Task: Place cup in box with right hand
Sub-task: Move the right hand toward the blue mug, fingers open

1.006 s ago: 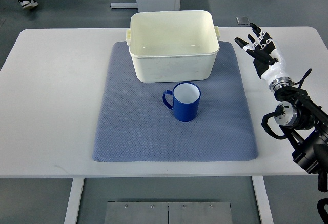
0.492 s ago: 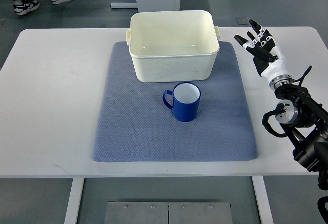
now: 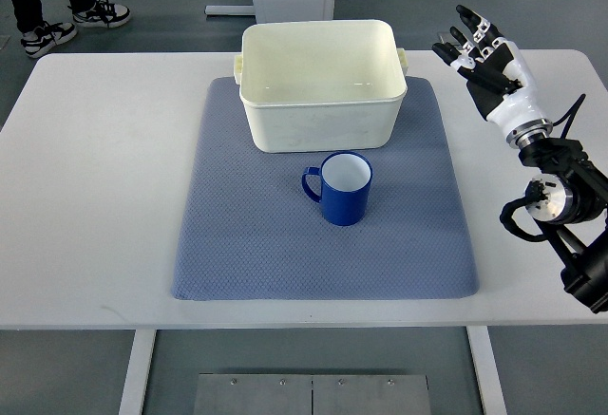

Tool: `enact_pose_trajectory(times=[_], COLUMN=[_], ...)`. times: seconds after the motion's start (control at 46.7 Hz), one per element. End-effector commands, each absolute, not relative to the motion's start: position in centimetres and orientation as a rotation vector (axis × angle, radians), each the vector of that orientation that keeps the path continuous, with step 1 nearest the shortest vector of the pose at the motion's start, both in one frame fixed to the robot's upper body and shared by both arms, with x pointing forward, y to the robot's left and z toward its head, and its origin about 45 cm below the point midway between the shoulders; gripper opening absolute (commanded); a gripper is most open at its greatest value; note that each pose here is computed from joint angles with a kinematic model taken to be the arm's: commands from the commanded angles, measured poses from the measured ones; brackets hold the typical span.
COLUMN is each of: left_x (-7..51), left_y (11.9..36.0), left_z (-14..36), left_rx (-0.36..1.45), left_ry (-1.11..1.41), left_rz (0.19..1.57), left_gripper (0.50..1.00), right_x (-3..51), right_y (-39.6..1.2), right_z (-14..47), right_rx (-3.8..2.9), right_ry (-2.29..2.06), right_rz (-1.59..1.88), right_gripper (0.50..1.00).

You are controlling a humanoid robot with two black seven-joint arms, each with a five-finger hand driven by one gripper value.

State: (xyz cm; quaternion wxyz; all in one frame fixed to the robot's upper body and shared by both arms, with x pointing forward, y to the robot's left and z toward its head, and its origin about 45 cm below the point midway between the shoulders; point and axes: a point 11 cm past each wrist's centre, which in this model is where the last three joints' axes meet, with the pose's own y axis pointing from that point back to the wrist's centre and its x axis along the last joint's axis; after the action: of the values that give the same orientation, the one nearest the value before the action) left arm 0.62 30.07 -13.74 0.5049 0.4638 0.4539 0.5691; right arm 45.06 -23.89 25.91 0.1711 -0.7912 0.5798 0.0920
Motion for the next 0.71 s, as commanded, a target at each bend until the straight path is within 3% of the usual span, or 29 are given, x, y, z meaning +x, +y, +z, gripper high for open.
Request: enact_pose_trajectory(times=[0.0,0.3,0.685], left_x=[0.6,0.6,0.6], left_y=[30.1,30.1,30.1], left_z=[-13.7,-13.7,-13.7], left_rx=[1.119,1.12,1.119], left_ry=[1.096,1.095,1.096], left_rz=[1.374,1.373,1.374], left_gripper=[1.0,1.0,1.0], right_x=[44.5,42.1,38.8], right_y=[-23.3,-20.7,-18.3], right_z=[27.0,28.4,25.1], right_rx=[-2.296,-2.472,-2.745], right_ry=[1.594,1.408,1.273], right_rz=[0.218,0.143,-0.001], right_gripper=[1.0,1.0,0.993])
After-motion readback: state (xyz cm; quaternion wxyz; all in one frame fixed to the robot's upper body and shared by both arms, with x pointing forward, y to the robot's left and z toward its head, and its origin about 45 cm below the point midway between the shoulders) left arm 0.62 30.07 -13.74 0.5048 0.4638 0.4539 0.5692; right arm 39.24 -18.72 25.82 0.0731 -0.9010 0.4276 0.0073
